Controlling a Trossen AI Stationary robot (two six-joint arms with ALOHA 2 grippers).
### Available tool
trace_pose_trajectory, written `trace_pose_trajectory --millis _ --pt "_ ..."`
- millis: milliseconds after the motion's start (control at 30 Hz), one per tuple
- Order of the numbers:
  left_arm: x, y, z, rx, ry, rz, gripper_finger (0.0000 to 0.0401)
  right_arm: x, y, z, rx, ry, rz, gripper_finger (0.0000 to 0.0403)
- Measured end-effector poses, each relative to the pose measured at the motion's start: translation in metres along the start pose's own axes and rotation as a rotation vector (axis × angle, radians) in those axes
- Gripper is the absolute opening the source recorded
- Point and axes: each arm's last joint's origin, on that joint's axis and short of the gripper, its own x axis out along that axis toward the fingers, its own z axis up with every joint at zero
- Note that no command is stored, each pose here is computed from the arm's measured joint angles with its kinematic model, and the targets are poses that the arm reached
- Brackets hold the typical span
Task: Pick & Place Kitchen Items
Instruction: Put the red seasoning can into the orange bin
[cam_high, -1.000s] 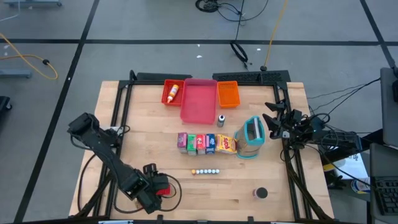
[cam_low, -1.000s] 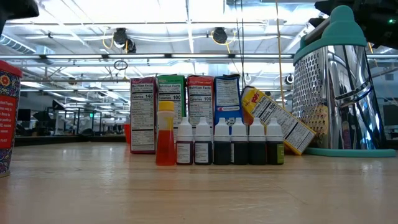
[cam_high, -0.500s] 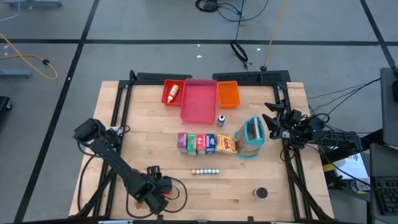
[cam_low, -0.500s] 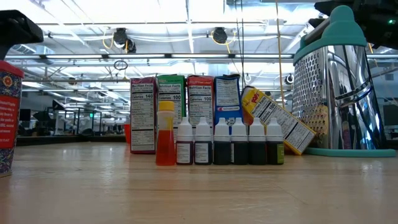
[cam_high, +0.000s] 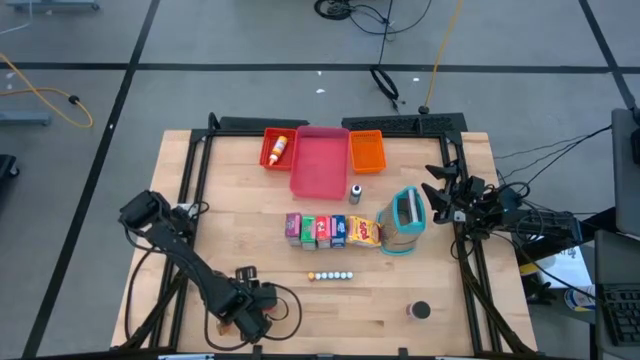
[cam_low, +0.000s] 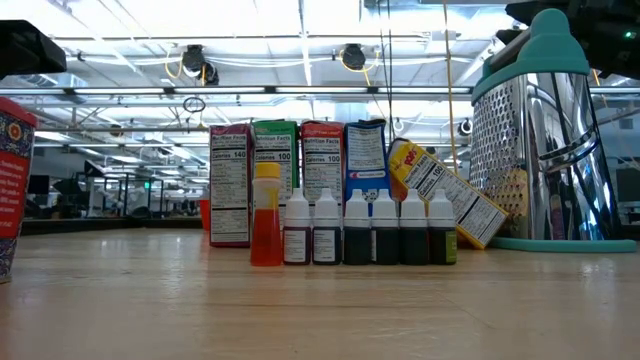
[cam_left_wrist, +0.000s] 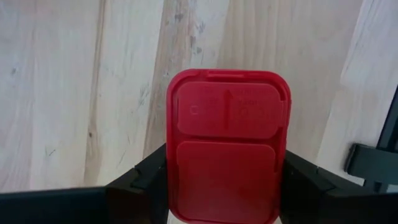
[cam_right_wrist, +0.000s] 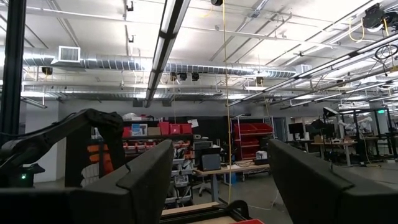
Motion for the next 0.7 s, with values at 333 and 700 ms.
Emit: trace_pose_trajectory --millis 333,700 --pt "-0.058 0.027 0.010 -0.057 -0.026 -0.028 0.0206 0.000 0.000 0.000 0.007 0.000 0.000 0.0254" --pt "-0.145 0.086 0.046 -0.059 -0.124 0.158 0.0206 0.008 0.001 -0.003 -0.023 0.144 -0.014 0.0254"
